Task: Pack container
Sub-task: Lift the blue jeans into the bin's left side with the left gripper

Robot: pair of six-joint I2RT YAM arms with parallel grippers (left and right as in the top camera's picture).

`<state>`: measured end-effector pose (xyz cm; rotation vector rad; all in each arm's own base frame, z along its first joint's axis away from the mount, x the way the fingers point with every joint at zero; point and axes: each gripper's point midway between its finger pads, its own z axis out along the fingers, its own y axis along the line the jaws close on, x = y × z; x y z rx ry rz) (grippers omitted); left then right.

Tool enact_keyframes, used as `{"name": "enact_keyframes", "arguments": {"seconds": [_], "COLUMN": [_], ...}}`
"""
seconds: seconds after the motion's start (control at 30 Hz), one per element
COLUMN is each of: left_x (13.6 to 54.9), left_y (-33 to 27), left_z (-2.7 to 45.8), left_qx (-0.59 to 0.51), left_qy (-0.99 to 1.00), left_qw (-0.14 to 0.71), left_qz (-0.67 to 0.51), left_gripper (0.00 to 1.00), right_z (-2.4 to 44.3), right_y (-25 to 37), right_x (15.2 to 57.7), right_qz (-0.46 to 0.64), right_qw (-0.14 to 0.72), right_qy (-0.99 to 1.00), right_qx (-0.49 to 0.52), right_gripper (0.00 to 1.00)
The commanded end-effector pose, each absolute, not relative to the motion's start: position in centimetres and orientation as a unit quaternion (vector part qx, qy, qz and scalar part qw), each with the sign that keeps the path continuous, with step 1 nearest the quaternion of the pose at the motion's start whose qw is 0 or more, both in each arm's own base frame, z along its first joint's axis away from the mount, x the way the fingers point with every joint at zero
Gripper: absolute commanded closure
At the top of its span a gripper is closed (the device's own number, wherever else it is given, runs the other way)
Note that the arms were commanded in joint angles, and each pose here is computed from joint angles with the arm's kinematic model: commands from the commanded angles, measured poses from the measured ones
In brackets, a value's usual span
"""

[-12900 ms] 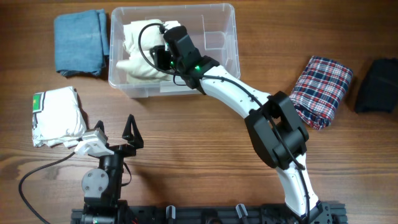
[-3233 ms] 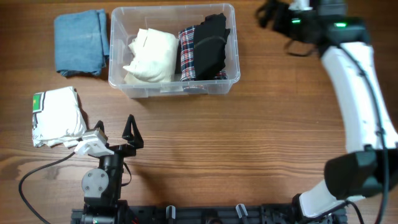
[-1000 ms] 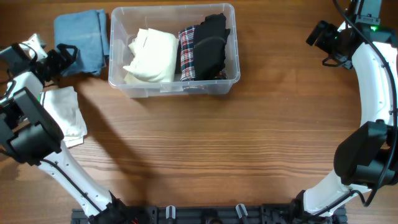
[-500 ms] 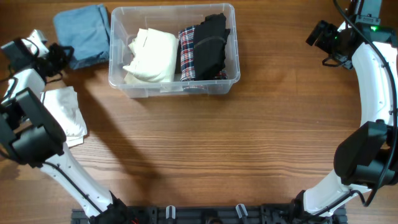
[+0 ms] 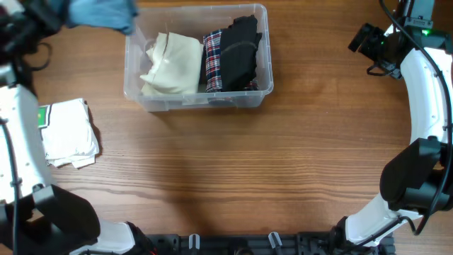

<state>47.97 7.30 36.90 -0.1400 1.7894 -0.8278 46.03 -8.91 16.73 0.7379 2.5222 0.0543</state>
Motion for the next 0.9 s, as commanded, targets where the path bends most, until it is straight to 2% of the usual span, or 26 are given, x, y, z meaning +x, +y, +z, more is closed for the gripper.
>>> {"name": "enact_keyframes", "arguments": {"seconds": [0.0, 0.07, 0.1, 0.23, 0.4, 0.63, 0.87], "left_x": [45.5, 45.5, 45.4, 44.6, 45.1, 46.6, 46.3], "left_y": [-1.2, -3.1, -4.2, -5.7, -6.3, -7.1, -10.5], "left_z": [38.6, 36.1, 33.4, 29.6, 28.3, 24.3, 25.2], "left_qx": [0.007, -0.006, -0.030, -0.044, -0.050, -0.052, 0.085], "left_qy": [0.755, 0.784, 0.817, 0.865, 0.883, 0.895, 0.873], "left_qw": [0.483, 0.449, 0.414, 0.370, 0.371, 0.331, 0.356], "left_qz": [-0.443, -0.429, -0.400, -0.335, -0.284, -0.295, -0.322], "left_gripper": [0.96, 0.96, 0.96, 0.96, 0.96, 0.96, 0.96], "right_z": [16.1, 16.1, 16.1, 16.1, 16.1, 16.1, 16.1], "right_y": [-9.3, -9.3, -9.3, -9.3, -9.3, -9.3, -9.3], "right_x": [46.0, 46.0, 46.0, 46.0, 46.0, 46.0, 46.0], "right_qz": [0.008, 0.008, 0.008, 0.008, 0.008, 0.008, 0.008], "right_qw": [0.248, 0.248, 0.248, 0.248, 0.248, 0.248, 0.248], "right_qy": [0.931, 0.931, 0.931, 0.931, 0.931, 0.931, 0.931], "right_qx": [0.269, 0.269, 0.269, 0.269, 0.269, 0.269, 0.269], "right_gripper": [0.00, 0.00, 0.00, 0.00, 0.00, 0.00, 0.00]}}
